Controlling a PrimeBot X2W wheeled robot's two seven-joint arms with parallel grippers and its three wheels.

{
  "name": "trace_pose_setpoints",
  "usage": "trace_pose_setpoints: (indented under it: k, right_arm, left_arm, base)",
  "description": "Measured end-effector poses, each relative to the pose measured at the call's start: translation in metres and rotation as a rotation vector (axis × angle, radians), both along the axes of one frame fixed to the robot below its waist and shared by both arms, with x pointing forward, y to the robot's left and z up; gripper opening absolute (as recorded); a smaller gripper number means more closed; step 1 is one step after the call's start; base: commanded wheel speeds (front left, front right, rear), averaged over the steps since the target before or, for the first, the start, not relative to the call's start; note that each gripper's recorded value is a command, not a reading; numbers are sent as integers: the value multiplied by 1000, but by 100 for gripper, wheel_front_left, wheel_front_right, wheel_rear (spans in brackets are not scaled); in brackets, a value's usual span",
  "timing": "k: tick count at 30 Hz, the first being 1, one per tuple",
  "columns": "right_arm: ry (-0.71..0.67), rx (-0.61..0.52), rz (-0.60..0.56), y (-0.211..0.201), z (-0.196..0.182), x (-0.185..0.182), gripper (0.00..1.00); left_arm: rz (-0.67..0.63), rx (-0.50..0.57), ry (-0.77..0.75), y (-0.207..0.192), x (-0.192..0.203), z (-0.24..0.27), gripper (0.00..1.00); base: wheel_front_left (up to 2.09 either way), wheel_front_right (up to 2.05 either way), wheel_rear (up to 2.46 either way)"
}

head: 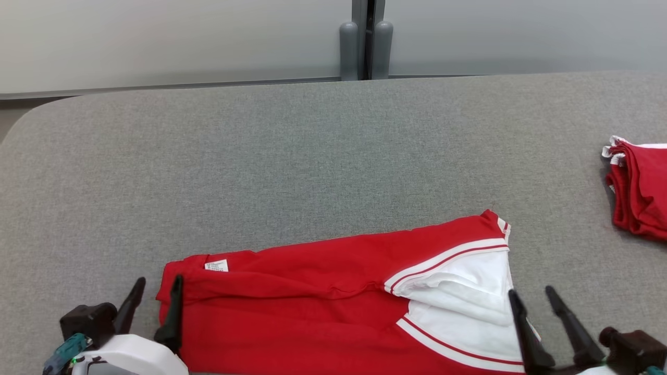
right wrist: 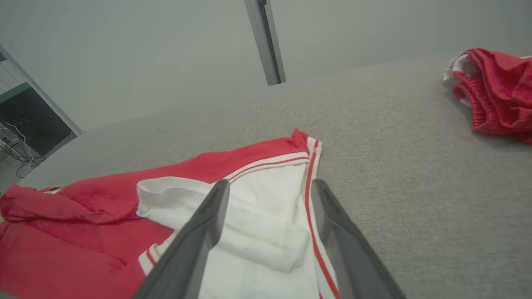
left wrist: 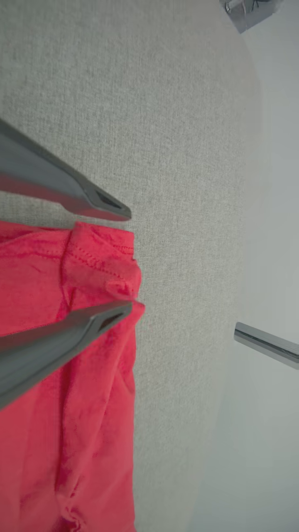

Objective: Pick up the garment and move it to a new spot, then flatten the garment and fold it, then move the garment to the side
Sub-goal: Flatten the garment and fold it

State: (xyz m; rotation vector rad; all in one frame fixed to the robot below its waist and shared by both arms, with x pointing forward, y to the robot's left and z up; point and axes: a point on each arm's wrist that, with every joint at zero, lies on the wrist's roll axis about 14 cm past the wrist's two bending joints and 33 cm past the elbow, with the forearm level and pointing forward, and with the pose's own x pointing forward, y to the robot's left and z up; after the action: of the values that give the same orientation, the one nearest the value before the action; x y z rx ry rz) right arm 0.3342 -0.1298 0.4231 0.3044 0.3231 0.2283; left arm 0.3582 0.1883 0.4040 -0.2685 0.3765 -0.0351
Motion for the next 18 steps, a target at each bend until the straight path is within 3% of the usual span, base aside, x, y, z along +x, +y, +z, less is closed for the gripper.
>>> trace_pose_setpoints:
  k: [9,18]
  right_arm:
    - [-284,-113,-37,-15,73,23,100]
    - [-330,-171,-58,-24,98,16,100]
  left_arm:
    - [95,61,-288,8,8,78,100]
    - [57,116,-366,-2,-11,94,100]
  base:
    - [0,0,0]
    - [0,0,0]
